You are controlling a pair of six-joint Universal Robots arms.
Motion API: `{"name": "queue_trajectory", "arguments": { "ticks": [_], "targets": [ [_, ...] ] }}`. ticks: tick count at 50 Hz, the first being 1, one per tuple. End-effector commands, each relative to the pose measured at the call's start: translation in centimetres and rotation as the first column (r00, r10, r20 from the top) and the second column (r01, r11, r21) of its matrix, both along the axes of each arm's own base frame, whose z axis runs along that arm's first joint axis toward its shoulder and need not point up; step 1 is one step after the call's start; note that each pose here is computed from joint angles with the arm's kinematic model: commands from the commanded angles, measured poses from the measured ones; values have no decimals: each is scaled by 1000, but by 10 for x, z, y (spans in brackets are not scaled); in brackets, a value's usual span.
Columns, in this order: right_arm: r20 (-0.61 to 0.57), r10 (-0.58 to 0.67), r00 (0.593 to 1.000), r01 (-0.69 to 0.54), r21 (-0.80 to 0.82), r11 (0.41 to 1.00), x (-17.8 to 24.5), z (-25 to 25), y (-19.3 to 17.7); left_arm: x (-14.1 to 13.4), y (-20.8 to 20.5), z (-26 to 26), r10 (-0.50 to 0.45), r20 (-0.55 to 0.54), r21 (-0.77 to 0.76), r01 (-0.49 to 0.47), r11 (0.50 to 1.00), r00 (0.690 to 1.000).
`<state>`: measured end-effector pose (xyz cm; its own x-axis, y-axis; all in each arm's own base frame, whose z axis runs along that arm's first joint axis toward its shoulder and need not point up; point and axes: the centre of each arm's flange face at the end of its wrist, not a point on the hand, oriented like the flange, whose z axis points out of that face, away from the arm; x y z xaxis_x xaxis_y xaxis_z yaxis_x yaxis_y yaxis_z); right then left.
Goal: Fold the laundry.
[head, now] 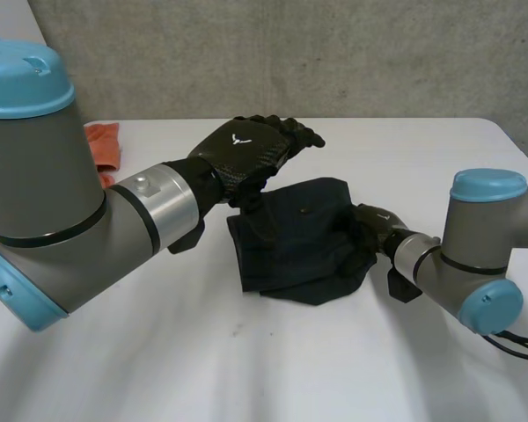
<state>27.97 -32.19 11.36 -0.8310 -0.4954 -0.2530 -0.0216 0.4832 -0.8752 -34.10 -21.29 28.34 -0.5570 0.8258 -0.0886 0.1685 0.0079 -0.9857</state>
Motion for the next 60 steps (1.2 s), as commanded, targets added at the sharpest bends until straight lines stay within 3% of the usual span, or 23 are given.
{"name": "queue_trajectory", "arguments": {
  "ticks": [1, 10, 18, 22, 26, 39, 45, 52, 60],
  "targets": [
    [2, 2, 1000, -2, -28, 1000, 4, -1, -12, 1, -2, -1, 5, 1, 2, -5, 1000, 1000],
    [42, -20, 999, 28, -199, 980, 6, 37, -54, 1, -2, 1, 5, -2, -4, -5, 1000, 1000],
    [24, -212, 977, 211, -274, 938, -57, 40, -139, 0, -1, 4, 0, -8, -12, 0, 1000, 1000],
    [6, -356, 934, 338, -328, 882, -101, 39, -180, -1, 0, 5, -3, -12, -18, 3, 1000, 1000],
    [17, -500, 866, 461, -418, 783, -153, 48, -212, -3, 1, 5, -6, -14, -21, 6, 1000, 1000],
    [11, -595, 804, 541, -429, 723, -224, 20, -230, -4, 2, 2, -7, -18, -1, 7, 1000, 1000],
    [-14, -656, 755, 582, -446, 680, -265, 18, -233, -4, 2, 1, -7, -16, 1, 7, 1000, 1000],
    [-29, -624, 781, 553, -432, 712, -271, 8, -233, -4, 2, 1, -8, -17, 2, 8, 1000, 1000],
    [-85, -653, 753, 564, -428, 706, -275, 17, -228, -4, 1, 0, -7, -19, 1, 7, 1000, 1000]
  ]
}}
